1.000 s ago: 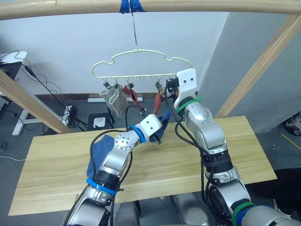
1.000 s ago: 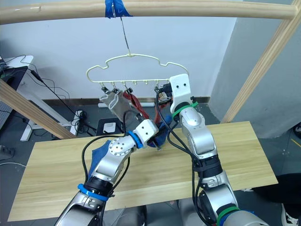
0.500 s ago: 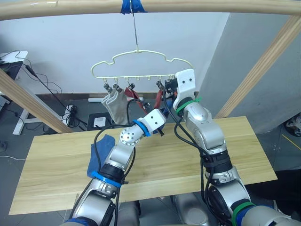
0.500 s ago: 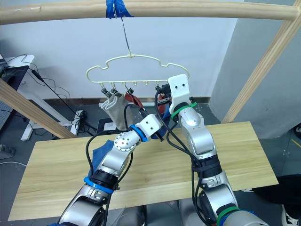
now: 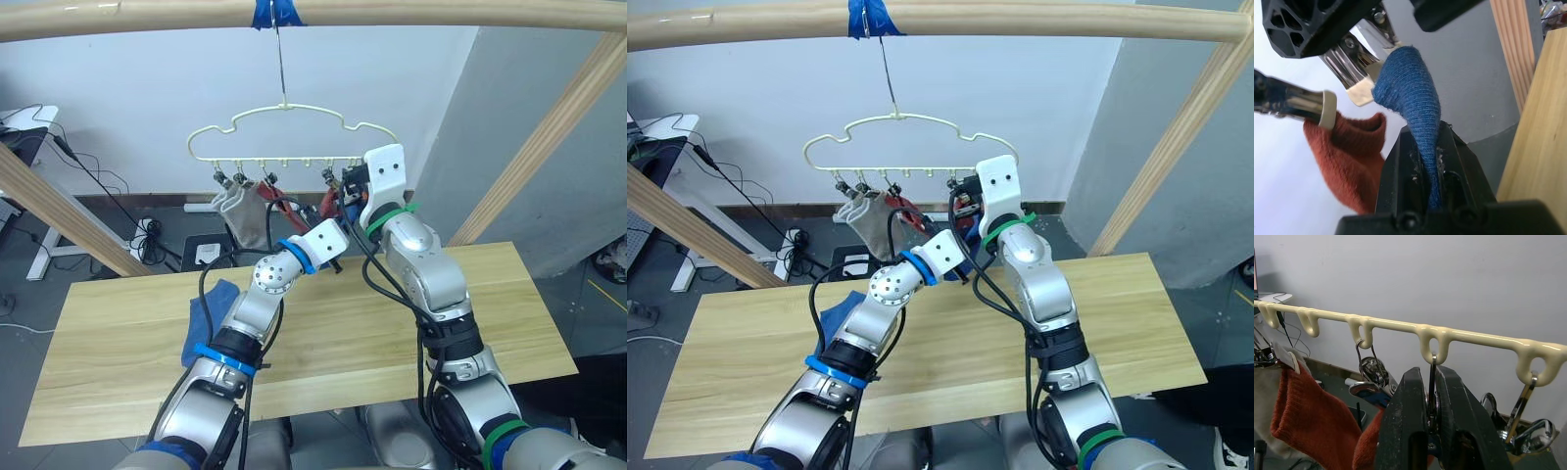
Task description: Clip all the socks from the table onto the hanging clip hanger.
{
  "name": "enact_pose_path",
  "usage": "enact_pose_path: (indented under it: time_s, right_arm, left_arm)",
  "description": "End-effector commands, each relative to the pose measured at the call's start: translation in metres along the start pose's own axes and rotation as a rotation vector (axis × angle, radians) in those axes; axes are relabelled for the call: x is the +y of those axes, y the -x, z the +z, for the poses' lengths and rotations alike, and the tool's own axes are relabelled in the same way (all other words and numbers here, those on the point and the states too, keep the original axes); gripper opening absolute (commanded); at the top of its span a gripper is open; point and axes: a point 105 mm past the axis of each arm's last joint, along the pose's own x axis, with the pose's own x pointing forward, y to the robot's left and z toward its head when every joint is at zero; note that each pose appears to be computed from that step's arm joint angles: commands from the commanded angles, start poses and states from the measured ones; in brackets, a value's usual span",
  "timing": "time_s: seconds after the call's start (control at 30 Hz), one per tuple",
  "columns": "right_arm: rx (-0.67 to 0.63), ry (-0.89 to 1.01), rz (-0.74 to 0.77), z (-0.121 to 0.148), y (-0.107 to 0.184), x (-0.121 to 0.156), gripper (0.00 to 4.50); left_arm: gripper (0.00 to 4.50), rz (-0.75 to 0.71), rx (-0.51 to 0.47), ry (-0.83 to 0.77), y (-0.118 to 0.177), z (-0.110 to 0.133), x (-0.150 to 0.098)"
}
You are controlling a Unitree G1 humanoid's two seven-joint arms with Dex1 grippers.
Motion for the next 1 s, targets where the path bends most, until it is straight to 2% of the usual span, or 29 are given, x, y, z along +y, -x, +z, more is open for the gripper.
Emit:
enact_pose_path:
  time_s: [0.03, 0.3, 0.73, 1.0]
  right_arm:
    - [-0.060, -0.006, 0.016, 0.018, 0.002, 0.004, 0.00]
    - [-0.062, -0.004, 0.010, 0.018, 0.002, 0.003, 0.00]
    - [-0.056, 0.000, 0.012, 0.017, 0.002, 0.003, 0.00]
    - [-0.049, -0.001, 0.018, 0.015, 0.002, 0.004, 0.00]
  left_arm:
    - [0.01, 0.007, -0.045, -0.019, -0.004, 0.012, 0.004]
    - [0.01, -0.060, -0.007, -0.013, -0.003, 0.003, -0.009]
    - [0.01, 0.034, -0.042, -0.010, -0.003, 0.011, 0.009]
    - [0.01, 0.046, -0.050, -0.014, -0.006, 0.015, 0.011]
